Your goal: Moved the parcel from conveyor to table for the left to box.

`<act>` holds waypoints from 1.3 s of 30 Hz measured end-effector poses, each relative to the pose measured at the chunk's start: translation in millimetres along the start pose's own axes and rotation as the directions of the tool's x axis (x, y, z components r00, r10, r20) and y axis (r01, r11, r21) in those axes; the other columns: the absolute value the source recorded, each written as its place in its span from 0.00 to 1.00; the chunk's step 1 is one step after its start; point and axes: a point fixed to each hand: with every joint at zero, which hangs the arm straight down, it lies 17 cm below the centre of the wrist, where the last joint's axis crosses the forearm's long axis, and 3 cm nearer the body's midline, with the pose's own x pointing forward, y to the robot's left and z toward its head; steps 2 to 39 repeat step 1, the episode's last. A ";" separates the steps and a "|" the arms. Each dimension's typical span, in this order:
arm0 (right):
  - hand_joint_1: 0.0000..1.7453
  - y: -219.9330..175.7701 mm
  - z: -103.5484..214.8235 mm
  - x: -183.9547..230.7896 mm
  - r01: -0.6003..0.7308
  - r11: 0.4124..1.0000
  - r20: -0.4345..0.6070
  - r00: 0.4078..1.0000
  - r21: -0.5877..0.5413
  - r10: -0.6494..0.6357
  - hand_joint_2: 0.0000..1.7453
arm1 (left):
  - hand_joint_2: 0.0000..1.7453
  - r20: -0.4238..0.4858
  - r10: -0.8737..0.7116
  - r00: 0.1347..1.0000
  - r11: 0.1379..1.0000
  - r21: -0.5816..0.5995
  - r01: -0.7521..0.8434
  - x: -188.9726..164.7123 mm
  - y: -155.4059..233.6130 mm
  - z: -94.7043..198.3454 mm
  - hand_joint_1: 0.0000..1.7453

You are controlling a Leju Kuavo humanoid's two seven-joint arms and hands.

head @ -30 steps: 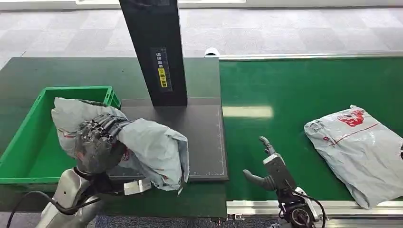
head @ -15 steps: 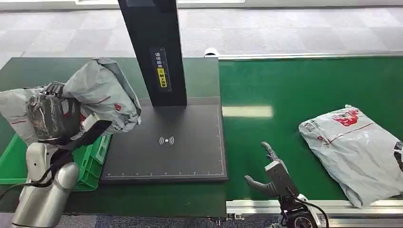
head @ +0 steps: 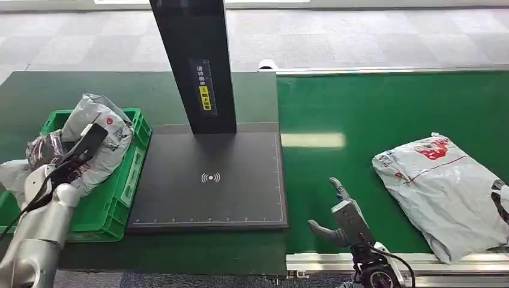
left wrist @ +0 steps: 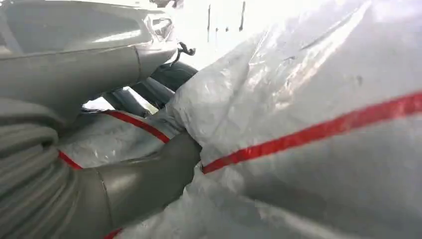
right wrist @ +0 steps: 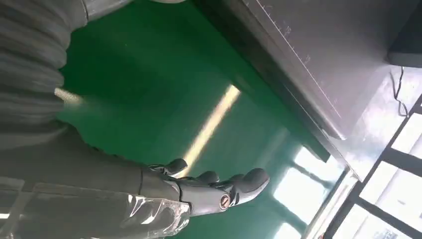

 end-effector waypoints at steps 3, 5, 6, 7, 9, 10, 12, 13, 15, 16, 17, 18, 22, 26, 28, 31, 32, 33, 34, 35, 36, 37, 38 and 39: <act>0.00 0.0 -0.4 0.5 0.000 1.000 0.001 1.000 0.001 0.000 1.00 | 1.00 -0.011 -0.001 1.000 1.000 -0.008 0.000 -3.8 -2.1 -0.7 0.00; 0.00 0.0 -0.4 0.5 0.000 1.000 0.001 1.000 0.001 0.000 1.00 | 1.00 -0.011 -0.001 1.000 1.000 -0.008 0.000 -3.8 -2.1 -0.7 0.00; 0.00 0.0 -0.4 0.5 0.000 1.000 0.001 1.000 0.001 0.000 1.00 | 1.00 -0.011 -0.001 1.000 1.000 -0.008 0.000 -3.8 -2.1 -0.7 0.00; 0.00 0.0 -0.4 0.5 0.000 1.000 0.001 1.000 0.001 0.000 1.00 | 1.00 -0.011 -0.001 1.000 1.000 -0.008 0.000 -3.8 -2.1 -0.7 0.00; 0.00 0.0 -0.4 0.5 0.000 1.000 0.001 1.000 0.001 0.000 1.00 | 1.00 -0.011 -0.001 1.000 1.000 -0.008 0.000 -3.8 -2.1 -0.7 0.00; 0.00 0.0 -0.4 0.5 0.000 1.000 0.001 1.000 0.001 0.000 1.00 | 1.00 -0.011 -0.001 1.000 1.000 -0.008 0.000 -3.8 -2.1 -0.7 0.00; 0.00 0.0 -0.4 0.5 0.000 1.000 0.001 1.000 0.001 0.000 1.00 | 1.00 -0.011 -0.001 1.000 1.000 -0.008 0.000 -3.8 -2.1 -0.7 0.00; 0.00 0.0 -0.4 0.5 0.000 1.000 0.001 1.000 0.001 0.000 1.00 | 1.00 -0.011 -0.001 1.000 1.000 -0.008 0.000 -3.8 -2.1 -0.7 0.00; 0.00 0.0 -0.4 0.5 0.000 1.000 0.001 1.000 0.001 0.000 1.00 | 1.00 -0.011 -0.001 1.000 1.000 -0.008 0.000 -3.8 -2.1 -0.7 0.00; 0.00 0.0 -0.4 0.5 0.000 1.000 0.001 1.000 0.001 0.000 1.00 | 1.00 -0.011 -0.001 1.000 1.000 -0.008 0.000 -3.8 -2.1 -0.7 0.00; 0.00 0.0 -0.4 0.5 0.000 1.000 0.001 1.000 0.001 0.000 1.00 | 1.00 -0.011 -0.001 1.000 1.000 -0.008 0.000 -3.8 -2.1 -0.7 0.00; 0.00 0.0 -0.4 0.5 0.000 1.000 0.001 1.000 0.001 0.000 1.00 | 1.00 -0.011 -0.001 1.000 1.000 -0.008 0.000 -3.8 -2.1 -0.7 0.00; 0.00 0.0 -0.4 0.5 0.000 1.000 0.001 1.000 0.001 0.000 1.00 | 1.00 -0.011 -0.001 1.000 1.000 -0.008 0.000 -3.8 -2.1 -0.7 0.00; 0.00 0.0 -0.4 0.5 0.000 1.000 0.001 1.000 0.001 0.000 1.00 | 1.00 -0.011 -0.001 1.000 1.000 -0.008 0.000 -3.8 -2.1 -0.7 0.00; 0.00 0.0 -0.4 0.5 0.000 1.000 0.001 1.000 0.001 0.000 1.00 | 1.00 -0.011 -0.001 1.000 1.000 -0.008 0.000 -3.8 -2.1 -0.7 0.00; 0.00 0.0 -0.4 0.5 0.000 1.000 0.001 1.000 0.001 0.000 1.00 | 1.00 -0.011 -0.001 1.000 1.000 -0.008 0.000 -3.8 -2.1 -0.7 0.00; 0.00 0.0 -0.4 0.5 0.000 1.000 0.001 1.000 0.001 0.000 1.00 | 1.00 -0.011 -0.001 1.000 1.000 -0.008 0.000 -3.8 -2.1 -0.7 0.00; 0.00 0.0 -0.4 0.5 0.000 1.000 0.001 1.000 0.001 0.000 1.00 | 1.00 -0.011 -0.001 1.000 1.000 -0.008 0.000 -3.8 -2.1 -0.7 0.00; 0.00 0.0 -0.4 0.5 0.000 1.000 0.001 1.000 0.001 0.000 1.00 | 1.00 -0.011 -0.001 1.000 1.000 -0.008 0.000 -3.8 -2.1 -0.7 0.00; 0.00 0.0 -0.4 0.5 0.000 1.000 0.001 1.000 0.001 0.000 1.00 | 1.00 -0.011 -0.001 1.000 1.000 -0.008 0.000 -3.8 -2.1 -0.7 0.00; 0.00 0.0 -0.4 0.5 0.000 1.000 0.001 1.000 0.001 0.000 1.00 | 1.00 -0.011 -0.001 1.000 1.000 -0.008 0.000 -3.8 -2.1 -0.7 0.00; 0.00 0.0 -0.4 0.5 0.000 1.000 0.001 1.000 0.001 0.000 1.00 | 1.00 -0.011 -0.001 1.000 1.000 -0.008 0.000 -3.8 -2.1 -0.7 0.00; 0.00 0.0 -0.4 0.5 0.000 1.000 0.001 1.000 0.001 0.000 1.00 | 1.00 -0.011 -0.001 1.000 1.000 -0.008 0.000 -3.8 -2.1 -0.7 0.00; 0.00 0.0 -0.4 0.5 0.000 1.000 0.001 1.000 0.001 0.000 1.00 | 1.00 -0.011 -0.001 1.000 1.000 -0.008 0.000 -3.8 -2.1 -0.7 0.00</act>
